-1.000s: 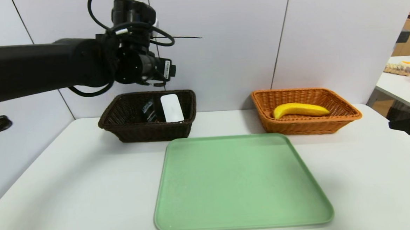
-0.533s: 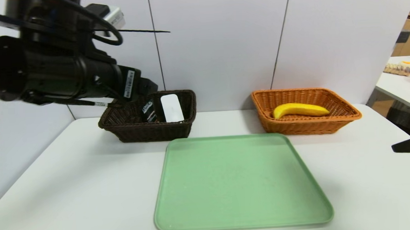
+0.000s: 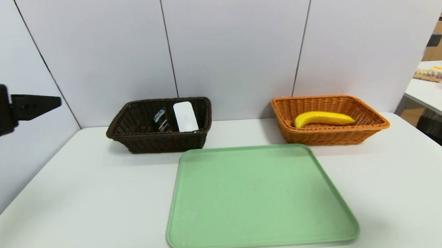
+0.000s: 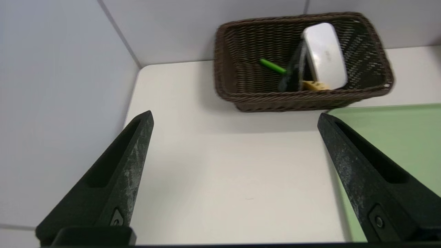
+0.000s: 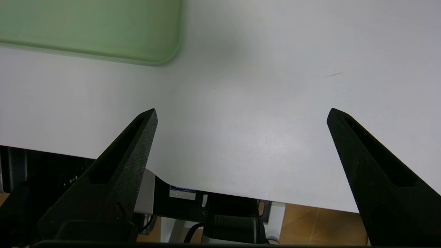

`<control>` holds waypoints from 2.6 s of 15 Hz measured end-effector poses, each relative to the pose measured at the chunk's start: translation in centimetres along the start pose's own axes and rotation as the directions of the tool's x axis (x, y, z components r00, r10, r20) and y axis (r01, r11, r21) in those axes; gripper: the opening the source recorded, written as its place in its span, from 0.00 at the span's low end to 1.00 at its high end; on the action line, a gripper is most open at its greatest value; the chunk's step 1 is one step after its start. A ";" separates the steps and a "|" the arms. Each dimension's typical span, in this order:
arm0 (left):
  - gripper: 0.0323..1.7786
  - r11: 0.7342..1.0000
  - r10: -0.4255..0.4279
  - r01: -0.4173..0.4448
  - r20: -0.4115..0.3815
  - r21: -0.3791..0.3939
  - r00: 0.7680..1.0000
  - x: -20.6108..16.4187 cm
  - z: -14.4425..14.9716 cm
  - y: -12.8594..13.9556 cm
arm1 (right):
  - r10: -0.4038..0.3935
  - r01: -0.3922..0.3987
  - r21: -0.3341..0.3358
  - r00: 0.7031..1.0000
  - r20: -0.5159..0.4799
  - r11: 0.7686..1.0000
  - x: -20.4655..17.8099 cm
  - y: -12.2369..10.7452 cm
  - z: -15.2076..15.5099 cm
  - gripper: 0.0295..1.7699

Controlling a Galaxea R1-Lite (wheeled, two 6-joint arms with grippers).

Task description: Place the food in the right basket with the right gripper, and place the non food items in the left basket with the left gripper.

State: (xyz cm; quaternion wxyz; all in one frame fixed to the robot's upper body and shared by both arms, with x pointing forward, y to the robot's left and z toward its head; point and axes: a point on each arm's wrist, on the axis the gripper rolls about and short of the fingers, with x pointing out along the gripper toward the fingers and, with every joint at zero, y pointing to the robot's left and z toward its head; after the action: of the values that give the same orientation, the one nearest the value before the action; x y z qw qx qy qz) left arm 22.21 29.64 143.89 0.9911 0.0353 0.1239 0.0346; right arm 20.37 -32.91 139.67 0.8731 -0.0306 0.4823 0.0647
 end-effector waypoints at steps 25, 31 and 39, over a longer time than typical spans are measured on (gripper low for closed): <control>0.95 0.997 0.052 -0.059 0.160 0.043 0.986 -14.1 -21.5 3.9 | -0.126 0.184 0.029 0.539 0.833 0.983 0.5 2.1 -23.9 0.96; 0.95 0.997 0.008 -0.024 0.229 0.067 0.973 -11.6 -25.5 3.3 | -0.105 0.211 0.015 0.425 0.899 0.977 2.9 1.7 -22.4 0.96; 0.95 0.998 -0.046 0.028 0.337 0.057 0.940 -8.6 -27.9 2.7 | -0.092 0.258 0.009 0.314 0.945 0.966 8.6 1.2 -21.7 0.96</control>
State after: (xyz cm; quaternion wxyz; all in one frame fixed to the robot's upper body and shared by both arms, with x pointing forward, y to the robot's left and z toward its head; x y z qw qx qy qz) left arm 6.83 33.39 119.24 0.9969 0.0639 -0.0465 0.0062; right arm 6.54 -33.55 120.82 0.9873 -0.1026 -0.1211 0.0099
